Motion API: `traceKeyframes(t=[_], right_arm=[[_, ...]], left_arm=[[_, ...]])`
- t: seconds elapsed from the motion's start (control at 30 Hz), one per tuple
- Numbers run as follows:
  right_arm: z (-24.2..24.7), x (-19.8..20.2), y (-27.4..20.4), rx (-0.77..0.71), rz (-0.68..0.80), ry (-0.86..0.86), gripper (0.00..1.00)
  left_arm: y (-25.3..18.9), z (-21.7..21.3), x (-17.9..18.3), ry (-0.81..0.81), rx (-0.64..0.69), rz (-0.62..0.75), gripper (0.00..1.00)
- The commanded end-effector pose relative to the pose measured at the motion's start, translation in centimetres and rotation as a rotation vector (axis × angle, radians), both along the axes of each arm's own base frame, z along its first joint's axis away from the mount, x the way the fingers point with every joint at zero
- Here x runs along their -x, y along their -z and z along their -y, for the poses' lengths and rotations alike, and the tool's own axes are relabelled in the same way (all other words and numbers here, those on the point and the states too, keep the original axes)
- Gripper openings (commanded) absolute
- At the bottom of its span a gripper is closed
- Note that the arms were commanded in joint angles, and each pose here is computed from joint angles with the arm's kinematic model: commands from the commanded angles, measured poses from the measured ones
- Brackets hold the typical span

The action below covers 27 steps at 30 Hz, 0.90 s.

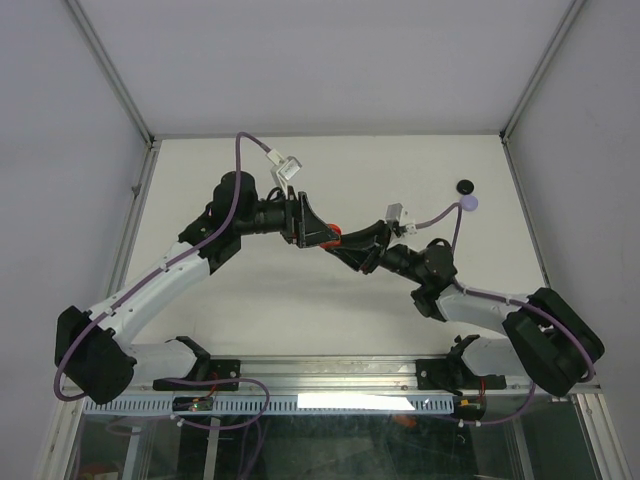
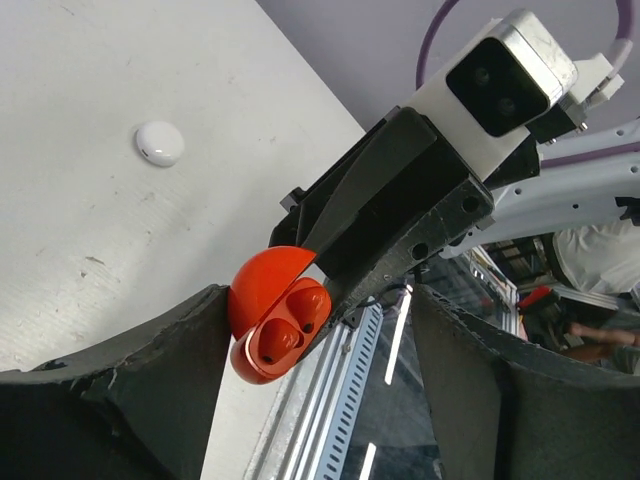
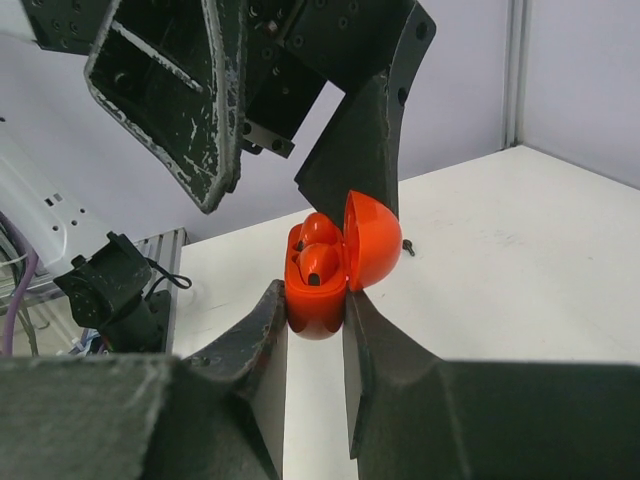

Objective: Insert the wireless bluetooth earbuds into the charging case
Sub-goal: Close the charging case.

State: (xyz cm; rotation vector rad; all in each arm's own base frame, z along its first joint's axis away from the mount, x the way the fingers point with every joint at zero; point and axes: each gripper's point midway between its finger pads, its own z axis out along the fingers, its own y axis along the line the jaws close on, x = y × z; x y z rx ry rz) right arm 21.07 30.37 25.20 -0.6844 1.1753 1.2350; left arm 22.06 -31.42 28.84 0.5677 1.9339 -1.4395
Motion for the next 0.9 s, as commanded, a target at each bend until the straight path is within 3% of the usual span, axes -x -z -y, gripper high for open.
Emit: traceKeyframes(t=[0.0,0.5,0.6,0.87], right_arm=[[-0.2,0.4,-3.0,-0.073,0.052,-0.053,0.00],[-0.4,0.7,0.5,0.023,-0.087,-0.116,0.00],[0.0,0.2,1.3,0.048,-0.137,-0.086,0.00],[3.8,-2.8,6.5,0.196,-0.429,0.148,0.00]], left_arm=[[-2.7,0.3,1.3,0.089,0.102,0.054,0.71],[-4.5,-0.5,1.8,0.069,0.134,0.176,0.68],[-4.4,-1.3,0.5,-0.016,0.092,0.198,0.71],[-2.2,-7.4,-4.9,-0.459,-0.182,0.244,0.87]])
